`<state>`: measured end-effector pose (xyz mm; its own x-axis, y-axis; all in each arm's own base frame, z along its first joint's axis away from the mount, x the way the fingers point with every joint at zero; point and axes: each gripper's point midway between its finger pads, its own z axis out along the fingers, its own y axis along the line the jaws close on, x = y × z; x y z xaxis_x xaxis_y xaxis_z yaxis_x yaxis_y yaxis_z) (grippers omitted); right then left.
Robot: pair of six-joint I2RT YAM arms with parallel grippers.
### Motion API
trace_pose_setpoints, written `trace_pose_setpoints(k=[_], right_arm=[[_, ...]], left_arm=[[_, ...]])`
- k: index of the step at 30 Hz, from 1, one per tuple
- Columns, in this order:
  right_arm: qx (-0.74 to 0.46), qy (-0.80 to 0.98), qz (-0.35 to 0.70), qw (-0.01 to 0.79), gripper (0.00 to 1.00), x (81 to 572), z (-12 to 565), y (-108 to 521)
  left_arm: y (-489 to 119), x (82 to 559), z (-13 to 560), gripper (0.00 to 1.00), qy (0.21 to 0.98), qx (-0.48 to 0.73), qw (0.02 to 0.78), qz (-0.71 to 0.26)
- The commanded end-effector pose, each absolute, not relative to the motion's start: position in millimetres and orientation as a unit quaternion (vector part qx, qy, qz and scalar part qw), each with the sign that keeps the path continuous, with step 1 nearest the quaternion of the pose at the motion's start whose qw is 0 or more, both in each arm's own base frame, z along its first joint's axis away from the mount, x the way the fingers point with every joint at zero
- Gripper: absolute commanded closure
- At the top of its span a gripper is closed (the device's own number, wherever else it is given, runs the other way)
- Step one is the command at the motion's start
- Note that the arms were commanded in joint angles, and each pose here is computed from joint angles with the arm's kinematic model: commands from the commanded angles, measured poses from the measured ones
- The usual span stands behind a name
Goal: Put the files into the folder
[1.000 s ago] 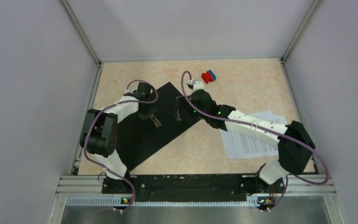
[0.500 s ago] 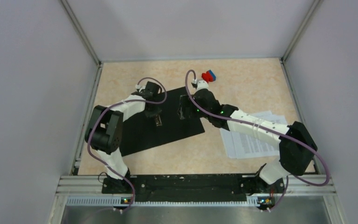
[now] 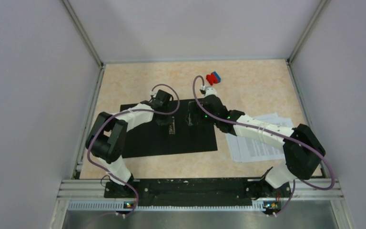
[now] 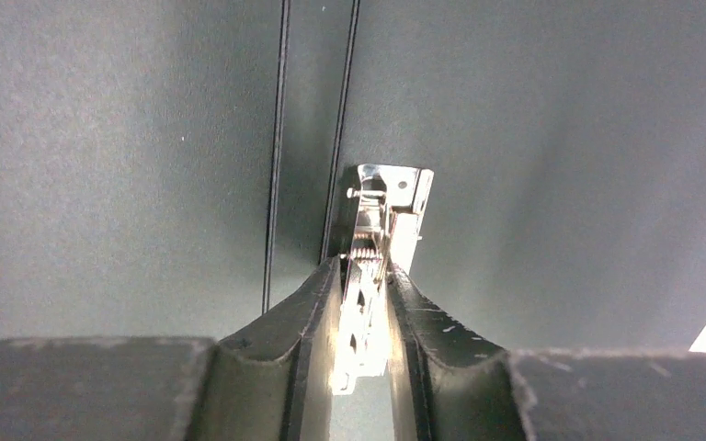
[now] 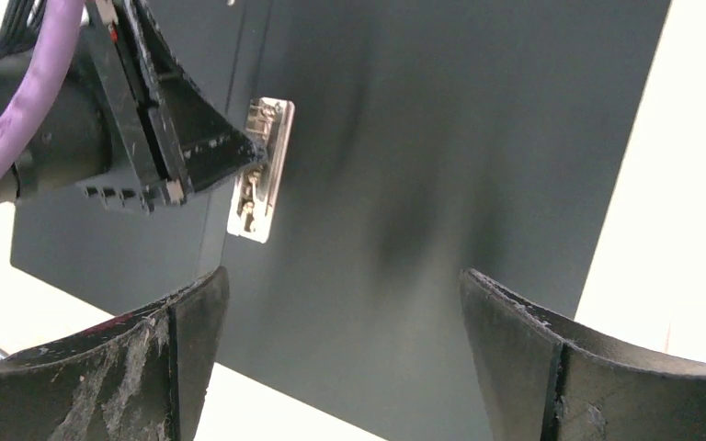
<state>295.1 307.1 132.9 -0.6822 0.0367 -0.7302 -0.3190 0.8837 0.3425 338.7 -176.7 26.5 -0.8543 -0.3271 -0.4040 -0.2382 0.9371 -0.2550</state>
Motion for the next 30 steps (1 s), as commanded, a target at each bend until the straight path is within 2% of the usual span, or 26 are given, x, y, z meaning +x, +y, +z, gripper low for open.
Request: trace_pose_setpoints(k=[1,4,8,11,14,17,24,27,30], right_arm=[[-0.06,0.872,0.288,0.391,0.07,298.0,147.9,314.5],[-0.059,0.868,0.326,0.369,0.08,291.4,141.3,324.1],[-0.054,0.865,0.37,0.334,0.11,286.1,130.8,339.0],[-0.049,0.862,0.4,0.309,0.14,281.5,124.2,351.9],[-0.039,0.853,0.44,0.276,0.2,277.1,117.0,368.7],[-0.03,0.849,0.466,0.246,0.25,274.7,108.7,381.4],[-0.015,0.852,0.477,0.217,0.34,271.5,91.8,395.9],[-0.019,0.853,0.475,0.214,0.37,270.7,88.7,403.7],[-0.024,0.856,0.475,0.205,0.45,268.1,84.8,413.4]], left_arm=[[-192.6,318.7,39.9,0.77,0.955,-0.157,0.213,-0.137],[-184.1,329.6,68.1,0.72,0.953,-0.139,0.235,-0.133],[-170.5,338.7,86.4,0.72,0.951,-0.13,0.244,-0.139],[-171.6,343.9,85.1,0.77,0.953,-0.112,0.233,-0.158],[-185.0,350.9,76.5,0.84,0.957,-0.083,0.205,-0.187],[-192.4,354.6,62.9,0.87,0.959,-0.065,0.184,-0.204],[-174.4,348.5,41.1,0.85,0.97,-0.073,0.173,-0.158],[-171.5,345.1,36.4,0.79,0.969,-0.079,0.174,-0.154],[-169.4,343.9,29.2,0.78,0.971,-0.081,0.17,-0.146]])
